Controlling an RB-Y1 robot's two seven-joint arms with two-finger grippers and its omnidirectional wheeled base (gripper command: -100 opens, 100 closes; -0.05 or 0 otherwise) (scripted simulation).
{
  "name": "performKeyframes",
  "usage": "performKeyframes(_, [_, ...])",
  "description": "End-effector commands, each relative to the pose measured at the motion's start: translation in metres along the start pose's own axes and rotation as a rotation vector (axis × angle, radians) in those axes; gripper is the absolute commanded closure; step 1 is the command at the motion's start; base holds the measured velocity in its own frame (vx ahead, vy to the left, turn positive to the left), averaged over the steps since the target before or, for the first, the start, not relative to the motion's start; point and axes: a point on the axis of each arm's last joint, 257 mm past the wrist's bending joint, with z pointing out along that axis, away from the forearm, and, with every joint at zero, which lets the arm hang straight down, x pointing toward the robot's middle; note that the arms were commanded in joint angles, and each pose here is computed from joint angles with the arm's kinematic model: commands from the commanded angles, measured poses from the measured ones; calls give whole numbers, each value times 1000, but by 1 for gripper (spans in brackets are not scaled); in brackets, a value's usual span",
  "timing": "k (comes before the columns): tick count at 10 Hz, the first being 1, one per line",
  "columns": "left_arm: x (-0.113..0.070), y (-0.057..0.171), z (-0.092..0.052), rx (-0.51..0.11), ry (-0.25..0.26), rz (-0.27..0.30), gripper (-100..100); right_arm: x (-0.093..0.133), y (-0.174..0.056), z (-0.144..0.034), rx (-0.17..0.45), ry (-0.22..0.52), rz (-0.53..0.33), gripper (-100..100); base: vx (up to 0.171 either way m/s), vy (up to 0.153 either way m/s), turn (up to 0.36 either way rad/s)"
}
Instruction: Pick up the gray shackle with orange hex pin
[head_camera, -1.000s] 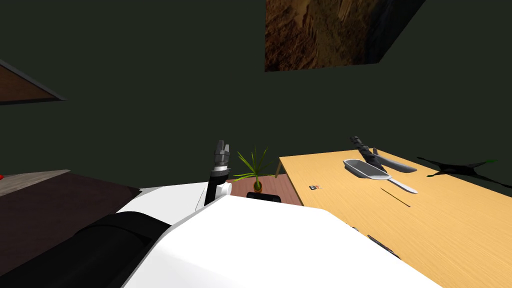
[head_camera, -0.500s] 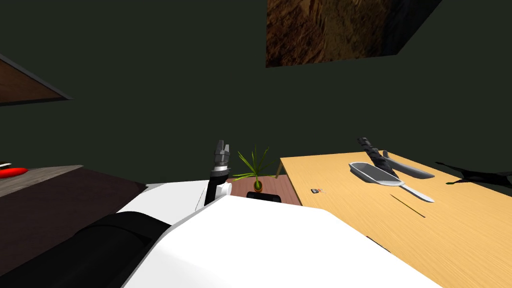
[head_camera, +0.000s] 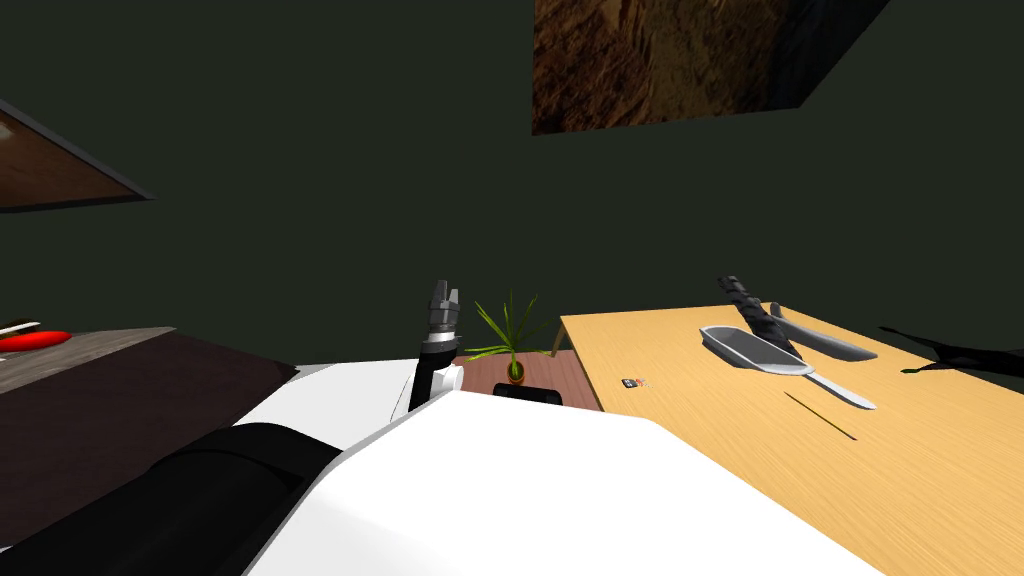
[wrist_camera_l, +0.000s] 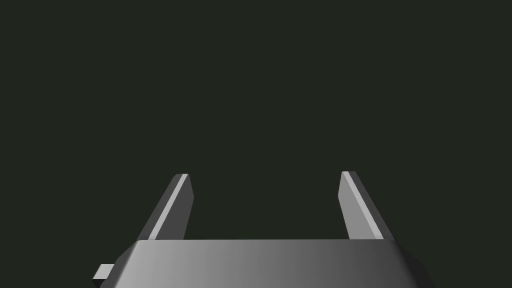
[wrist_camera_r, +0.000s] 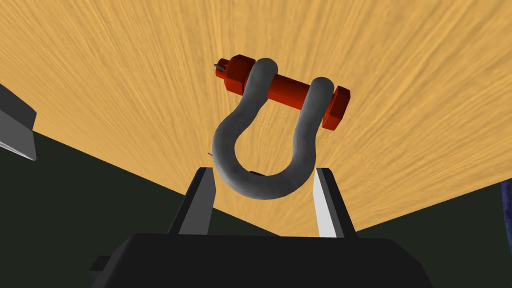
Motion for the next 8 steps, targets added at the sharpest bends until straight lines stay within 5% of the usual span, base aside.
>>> performKeyframes(1, [0,0,0,0,0,0,0,0,0,0,0,0,0,100,0,0,0])
performKeyframes(2, [0,0,0,0,0,0,0,0,0,0,0,0,0,100,0,0,0])
performKeyframes(3, [0,0,0,0,0,0,0,0,0,0,0,0,1,0,0,0,0])
performKeyframes(4, [0,0,0,0,0,0,0,-4,-4,-6,-3,-4,-9,100,1,19,-93])
performKeyframes(7, [0,0,0,0,0,0,0,-6,-7,-11,-6,-6,-17,100,0,28,-74])
performKeyframes(8, [0,0,0,0,0,0,0,-6,-7,-11,-7,-6,-16,0,0,0,0])
